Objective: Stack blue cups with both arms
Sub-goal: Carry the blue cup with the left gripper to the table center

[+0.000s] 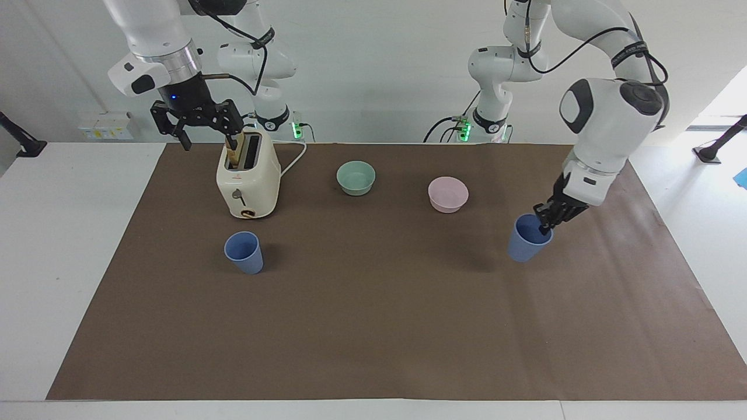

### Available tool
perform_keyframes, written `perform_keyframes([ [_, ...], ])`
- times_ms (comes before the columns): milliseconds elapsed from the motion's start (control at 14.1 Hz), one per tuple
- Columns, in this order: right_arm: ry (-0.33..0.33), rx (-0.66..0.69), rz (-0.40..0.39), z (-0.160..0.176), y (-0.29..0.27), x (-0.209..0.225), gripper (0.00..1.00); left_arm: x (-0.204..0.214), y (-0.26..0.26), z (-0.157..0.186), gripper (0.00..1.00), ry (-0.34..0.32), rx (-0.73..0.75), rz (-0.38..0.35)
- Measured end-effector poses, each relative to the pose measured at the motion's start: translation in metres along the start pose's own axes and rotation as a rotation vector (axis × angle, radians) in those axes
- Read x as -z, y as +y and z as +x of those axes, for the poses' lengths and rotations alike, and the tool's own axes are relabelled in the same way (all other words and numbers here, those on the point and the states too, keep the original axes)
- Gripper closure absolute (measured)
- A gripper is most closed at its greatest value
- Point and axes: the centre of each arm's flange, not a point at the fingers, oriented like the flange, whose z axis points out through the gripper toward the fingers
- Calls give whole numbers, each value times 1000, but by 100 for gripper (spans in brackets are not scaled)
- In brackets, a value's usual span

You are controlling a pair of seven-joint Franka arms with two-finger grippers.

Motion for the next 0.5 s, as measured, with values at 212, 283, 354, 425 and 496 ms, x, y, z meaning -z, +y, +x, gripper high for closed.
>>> perform_keyframes([
  [212, 0, 0, 0, 0, 0, 0, 0, -10, 92, -54, 96, -8, 19, -24],
  [283, 0, 0, 0, 0, 0, 0, 0, -19, 120, -72, 96, -3, 25, -39],
  [354, 0, 0, 0, 0, 0, 0, 0, -33, 146, -89, 96, -2, 18, -50],
  [425, 0, 0, 0, 0, 0, 0, 0, -52, 170, -105, 96, -6, 3, -58],
  [496, 0, 0, 0, 0, 0, 0, 0, -68, 183, -114, 96, -9, -8, -61],
])
